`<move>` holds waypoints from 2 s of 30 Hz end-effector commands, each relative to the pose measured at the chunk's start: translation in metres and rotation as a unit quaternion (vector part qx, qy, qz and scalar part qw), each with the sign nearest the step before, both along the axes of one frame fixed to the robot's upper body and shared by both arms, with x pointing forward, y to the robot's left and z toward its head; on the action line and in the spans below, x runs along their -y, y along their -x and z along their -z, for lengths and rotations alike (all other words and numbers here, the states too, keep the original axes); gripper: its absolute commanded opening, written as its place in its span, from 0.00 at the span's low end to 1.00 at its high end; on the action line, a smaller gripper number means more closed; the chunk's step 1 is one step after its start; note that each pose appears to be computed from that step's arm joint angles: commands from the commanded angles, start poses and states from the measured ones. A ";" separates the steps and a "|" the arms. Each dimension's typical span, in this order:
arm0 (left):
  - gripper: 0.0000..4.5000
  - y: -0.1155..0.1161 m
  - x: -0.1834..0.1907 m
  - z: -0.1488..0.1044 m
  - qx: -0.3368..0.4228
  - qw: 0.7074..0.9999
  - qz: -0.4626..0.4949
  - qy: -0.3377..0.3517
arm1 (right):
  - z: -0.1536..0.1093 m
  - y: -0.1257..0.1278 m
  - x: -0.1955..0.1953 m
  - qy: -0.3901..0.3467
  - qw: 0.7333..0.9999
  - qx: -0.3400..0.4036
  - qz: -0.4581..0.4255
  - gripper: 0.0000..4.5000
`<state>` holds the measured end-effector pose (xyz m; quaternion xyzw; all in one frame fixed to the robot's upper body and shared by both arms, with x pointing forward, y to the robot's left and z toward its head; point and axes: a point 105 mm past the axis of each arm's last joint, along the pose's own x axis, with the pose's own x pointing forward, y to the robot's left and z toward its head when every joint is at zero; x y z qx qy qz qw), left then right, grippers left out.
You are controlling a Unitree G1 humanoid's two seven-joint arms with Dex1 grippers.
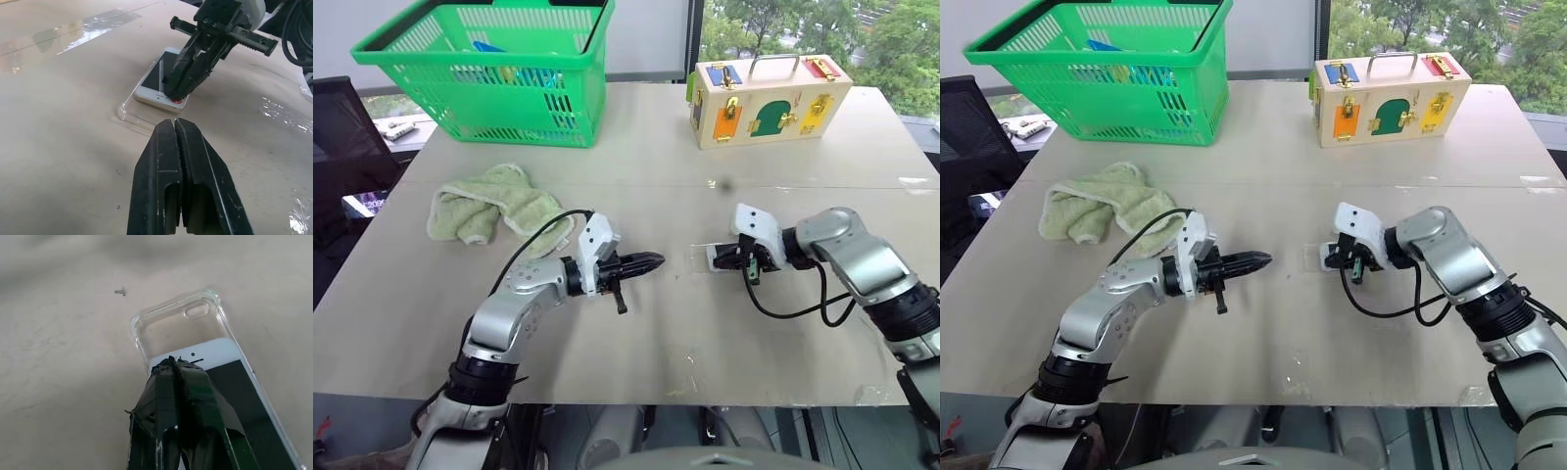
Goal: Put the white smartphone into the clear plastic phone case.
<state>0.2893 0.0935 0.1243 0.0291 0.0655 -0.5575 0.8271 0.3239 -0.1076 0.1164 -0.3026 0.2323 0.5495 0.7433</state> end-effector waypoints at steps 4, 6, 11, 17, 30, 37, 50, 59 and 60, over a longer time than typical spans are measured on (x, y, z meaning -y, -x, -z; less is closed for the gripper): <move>0.01 0.007 0.006 -0.009 0.023 1.000 0.013 0.007 | 0.028 -0.002 0.010 0.079 0.997 0.002 -0.001 0.00; 0.01 0.007 0.009 -0.009 0.024 1.000 0.013 0.008 | 0.034 0.000 0.010 0.087 0.996 -0.007 -0.008 0.00; 0.01 0.008 0.014 -0.011 0.025 1.000 0.013 0.009 | 0.052 0.010 0.009 0.105 0.994 -0.035 -0.025 0.00; 0.01 0.009 0.014 -0.013 0.023 1.000 0.012 0.008 | 0.071 0.012 0.012 0.132 0.990 -0.040 -0.032 0.00; 0.01 0.010 0.016 -0.013 0.022 1.000 0.018 -0.001 | 0.101 0.023 0.008 0.140 0.986 -0.084 -0.042 0.00; 0.01 0.005 0.016 -0.011 0.022 1.000 0.004 -0.005 | 0.032 0.008 -0.024 -0.071 0.997 -0.038 0.000 0.00; 0.00 -0.001 0.019 0.002 0.005 1.000 -0.004 -0.029 | -0.066 0.016 0.022 -0.220 0.961 0.098 0.139 0.41; 0.00 -0.013 0.026 0.024 -0.003 0.998 0.001 -0.065 | -0.042 0.014 0.085 -0.110 0.950 0.119 0.267 0.52; 0.00 -0.015 0.027 0.027 -0.004 0.998 0.002 -0.066 | -0.039 0.016 0.091 -0.100 0.950 0.117 0.272 0.44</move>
